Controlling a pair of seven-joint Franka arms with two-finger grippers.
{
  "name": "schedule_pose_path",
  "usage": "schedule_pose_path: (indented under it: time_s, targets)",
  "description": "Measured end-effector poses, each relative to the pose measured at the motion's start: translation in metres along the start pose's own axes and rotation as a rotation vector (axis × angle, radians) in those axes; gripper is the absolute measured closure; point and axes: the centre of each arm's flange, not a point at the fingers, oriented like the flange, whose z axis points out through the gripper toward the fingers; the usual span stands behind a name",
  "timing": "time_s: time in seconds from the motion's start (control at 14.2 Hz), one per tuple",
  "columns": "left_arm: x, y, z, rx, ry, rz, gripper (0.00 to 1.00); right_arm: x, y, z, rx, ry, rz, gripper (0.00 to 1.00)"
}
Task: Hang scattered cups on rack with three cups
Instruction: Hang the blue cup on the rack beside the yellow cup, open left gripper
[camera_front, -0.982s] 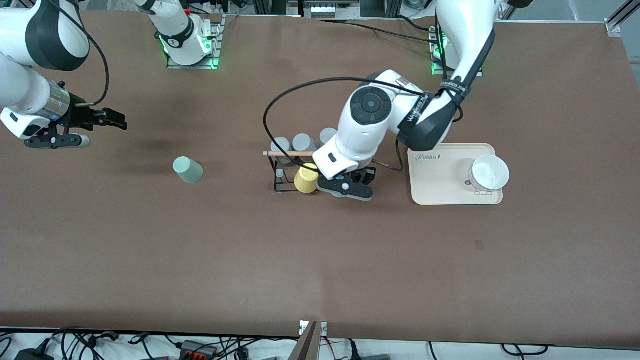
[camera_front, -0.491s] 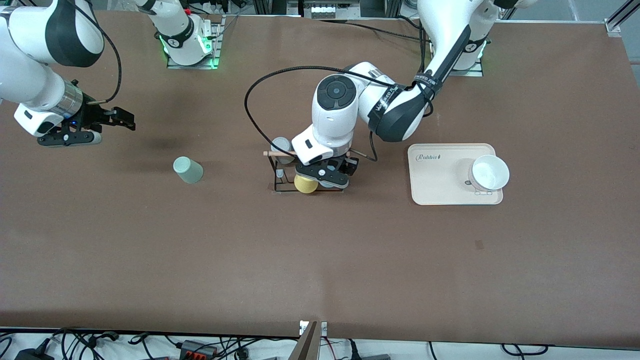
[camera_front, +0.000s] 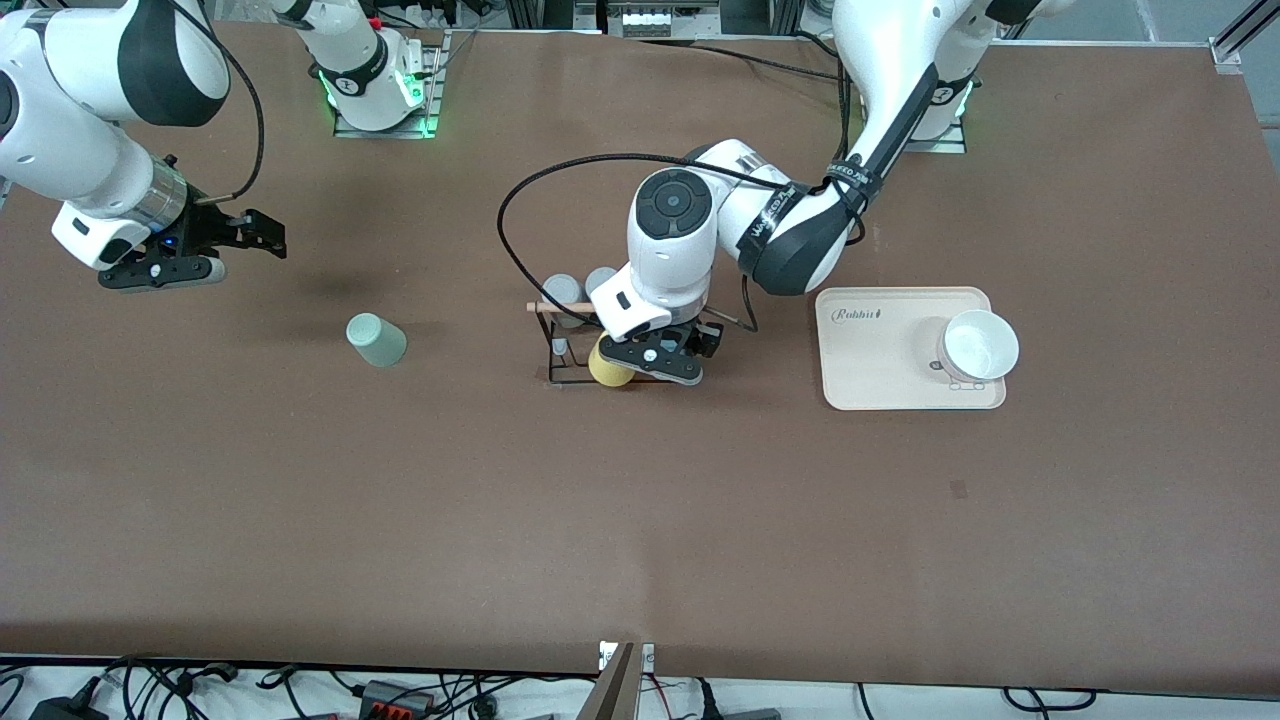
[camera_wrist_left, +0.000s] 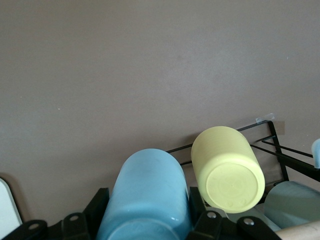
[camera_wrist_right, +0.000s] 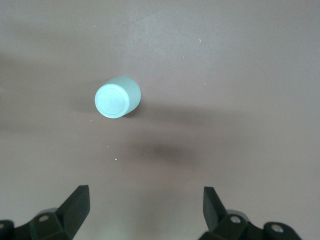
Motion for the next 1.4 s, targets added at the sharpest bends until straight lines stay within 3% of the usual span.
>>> schedule_pose_path:
  time_s: [1.4]
  targets:
    - [0.002, -0.001, 0.043, -0.004, -0.024, -0.004, 0.31, 0.0, -0.002, 0.0, -0.001, 0.002, -0.005, 0.0]
